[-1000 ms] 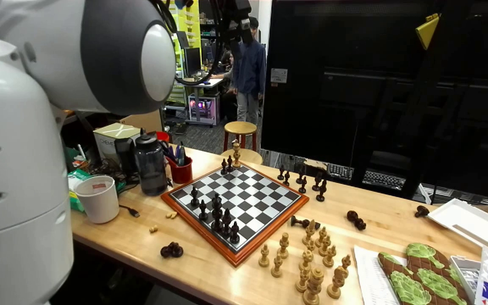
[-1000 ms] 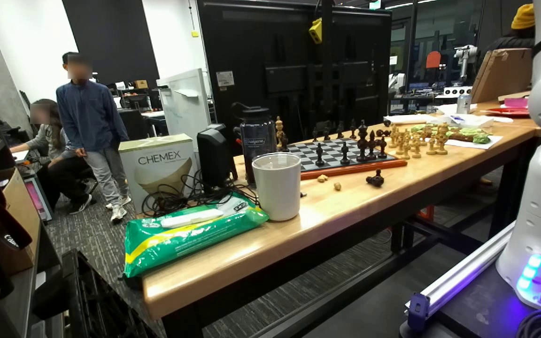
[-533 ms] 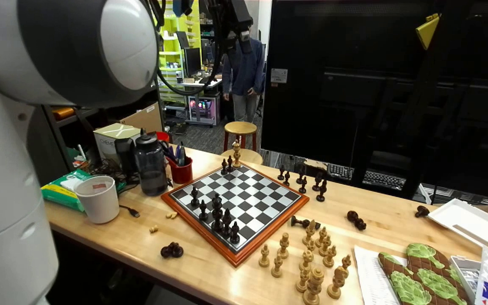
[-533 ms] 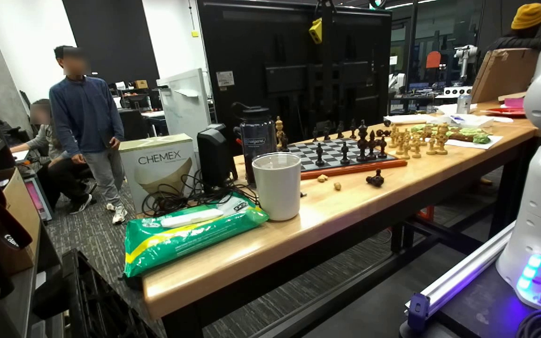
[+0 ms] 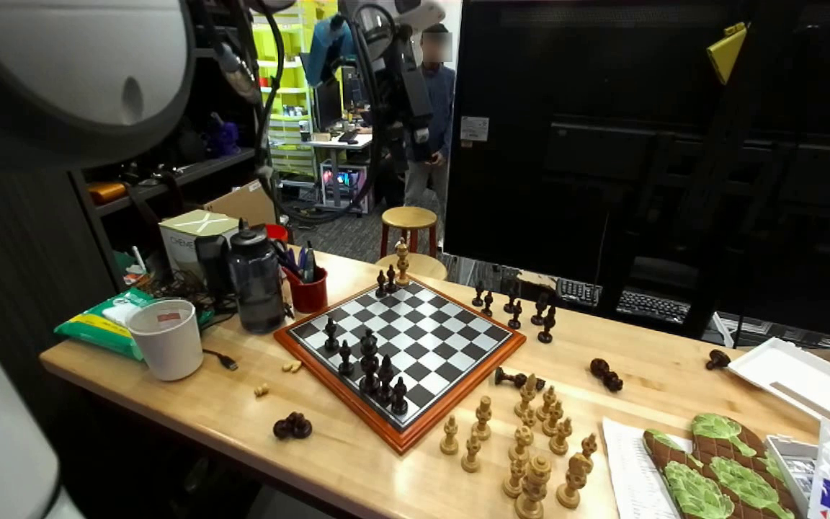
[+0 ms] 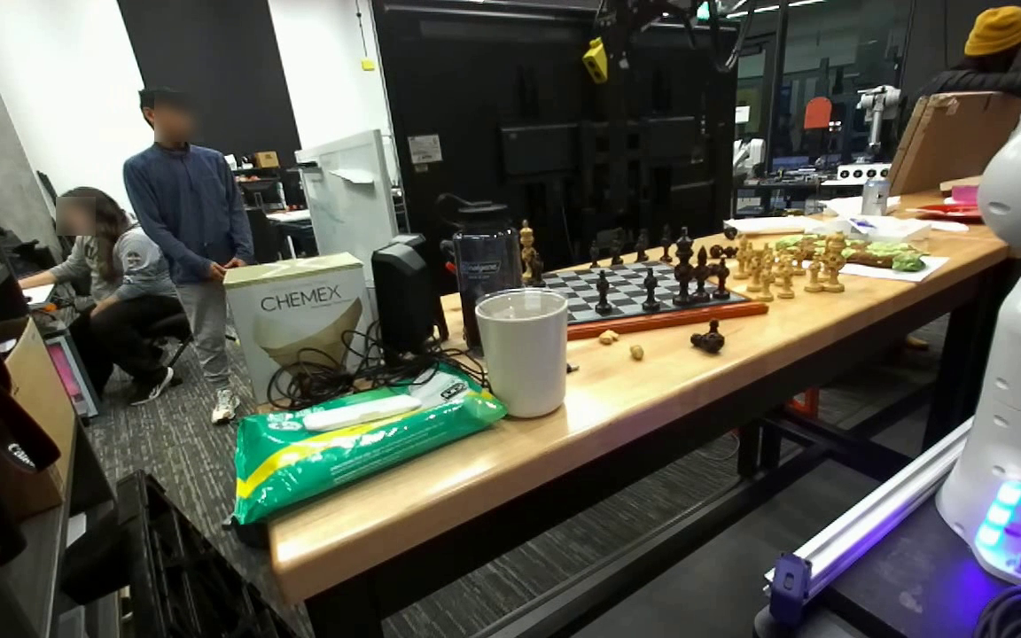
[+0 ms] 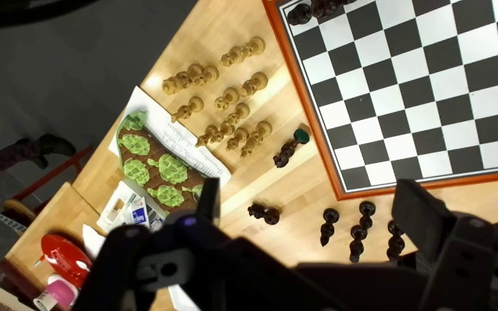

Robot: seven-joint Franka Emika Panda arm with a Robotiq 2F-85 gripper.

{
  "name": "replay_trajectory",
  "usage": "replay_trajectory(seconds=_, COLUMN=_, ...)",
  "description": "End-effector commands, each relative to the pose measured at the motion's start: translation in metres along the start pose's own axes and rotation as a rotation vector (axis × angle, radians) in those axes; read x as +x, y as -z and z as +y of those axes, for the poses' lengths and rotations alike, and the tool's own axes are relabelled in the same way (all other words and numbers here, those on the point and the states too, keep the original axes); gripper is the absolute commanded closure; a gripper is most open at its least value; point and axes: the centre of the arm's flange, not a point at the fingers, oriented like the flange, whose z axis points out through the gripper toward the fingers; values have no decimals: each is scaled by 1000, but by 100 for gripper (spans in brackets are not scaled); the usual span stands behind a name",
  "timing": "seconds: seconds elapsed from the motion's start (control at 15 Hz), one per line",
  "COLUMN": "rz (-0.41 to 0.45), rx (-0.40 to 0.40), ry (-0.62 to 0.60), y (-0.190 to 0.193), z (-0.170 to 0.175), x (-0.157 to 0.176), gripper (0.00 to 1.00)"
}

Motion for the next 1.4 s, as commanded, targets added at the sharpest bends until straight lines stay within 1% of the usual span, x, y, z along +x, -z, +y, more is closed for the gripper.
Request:
replay_trajectory(seconds=0.0, rz=-17, rx=32, ry=7, y=-71, z=7, x=-34, gripper=0)
replay_trajectory(seconds=0.2, rz=-49, rx=53, ry=20, y=-118, z=-8, x=-42, gripper=0)
replay_trajectory(seconds=0.33, rz=-45, rx=60, ry=44, y=-141, z=-15, x=-49, gripper=0)
replay_trajectory(seconds=0.4, rz=-12, rx=60, ry=69, y=-141, z=-17, x=-57, gripper=0)
replay_trajectory(seconds=0.47, rz=-54, rx=32, ry=54, y=-131, z=-33, x=-28, gripper=0)
replay_trajectory(seconds=0.6, rz=-45, rx=37, ry=71, y=-144, z=-35, x=-39, gripper=0)
replay_trajectory(seconds=0.73, rz=-36, rx=43, ry=75, y=-141, z=-32, x=-45, gripper=0)
replay_trajectory(seconds=1.33, rz=-30, rx=48, ry=72, y=-137, z=-28, x=-46, gripper=0)
